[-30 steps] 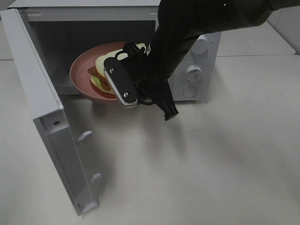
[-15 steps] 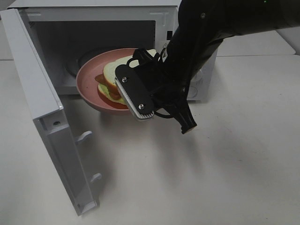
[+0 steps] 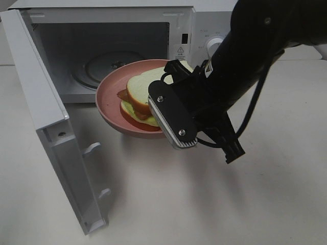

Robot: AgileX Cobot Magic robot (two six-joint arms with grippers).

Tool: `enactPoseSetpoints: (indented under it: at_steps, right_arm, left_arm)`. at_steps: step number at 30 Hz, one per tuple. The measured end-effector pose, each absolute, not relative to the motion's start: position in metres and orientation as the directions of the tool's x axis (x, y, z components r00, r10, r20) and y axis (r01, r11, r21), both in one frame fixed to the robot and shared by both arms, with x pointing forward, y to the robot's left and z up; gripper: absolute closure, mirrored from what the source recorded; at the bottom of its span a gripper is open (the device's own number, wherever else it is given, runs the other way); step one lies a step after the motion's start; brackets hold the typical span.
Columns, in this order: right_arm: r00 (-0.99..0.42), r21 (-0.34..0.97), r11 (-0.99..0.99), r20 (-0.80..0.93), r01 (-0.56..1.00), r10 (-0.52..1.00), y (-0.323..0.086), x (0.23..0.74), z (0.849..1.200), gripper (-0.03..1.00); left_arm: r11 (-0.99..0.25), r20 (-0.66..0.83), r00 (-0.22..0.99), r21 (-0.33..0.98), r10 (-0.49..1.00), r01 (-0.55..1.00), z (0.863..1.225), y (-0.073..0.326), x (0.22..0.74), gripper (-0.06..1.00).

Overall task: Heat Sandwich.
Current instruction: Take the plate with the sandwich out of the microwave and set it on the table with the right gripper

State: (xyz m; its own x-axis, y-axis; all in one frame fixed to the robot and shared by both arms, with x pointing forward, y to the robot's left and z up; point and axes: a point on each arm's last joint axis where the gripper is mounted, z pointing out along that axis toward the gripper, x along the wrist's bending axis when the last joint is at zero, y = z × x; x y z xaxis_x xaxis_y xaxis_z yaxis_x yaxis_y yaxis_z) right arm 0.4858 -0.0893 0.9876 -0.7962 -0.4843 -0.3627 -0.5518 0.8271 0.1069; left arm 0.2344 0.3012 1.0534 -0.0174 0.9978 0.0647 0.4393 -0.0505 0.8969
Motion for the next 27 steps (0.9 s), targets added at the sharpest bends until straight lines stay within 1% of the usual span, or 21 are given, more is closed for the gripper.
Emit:
enactPoseSetpoints:
  at_steps: [16,23,27]
  right_arm:
    - [-0.797,0.110,0.830,-0.371,-0.547,-0.476,-0.123,0.444,0.997,0.93]
    - [-0.815,0.127,0.847,-0.378,-0.516,-0.440,-0.136,0.429,1.000,0.93]
    - [-0.821,0.135,0.854,-0.385,-0.503,-0.422,-0.150,0.411,1.001,0.93]
  left_arm:
    - [-0.050,0.065,-0.017,0.897,0.998,0.439,1.053,0.301,0.234,-0.03]
    - [-0.050,0.065,-0.017,0.897,0.998,0.439,1.053,0.301,0.234,-0.03]
    - [-0.050,0.065,-0.017,0.897,0.998,0.439,1.053,0.301,0.234,-0.03]
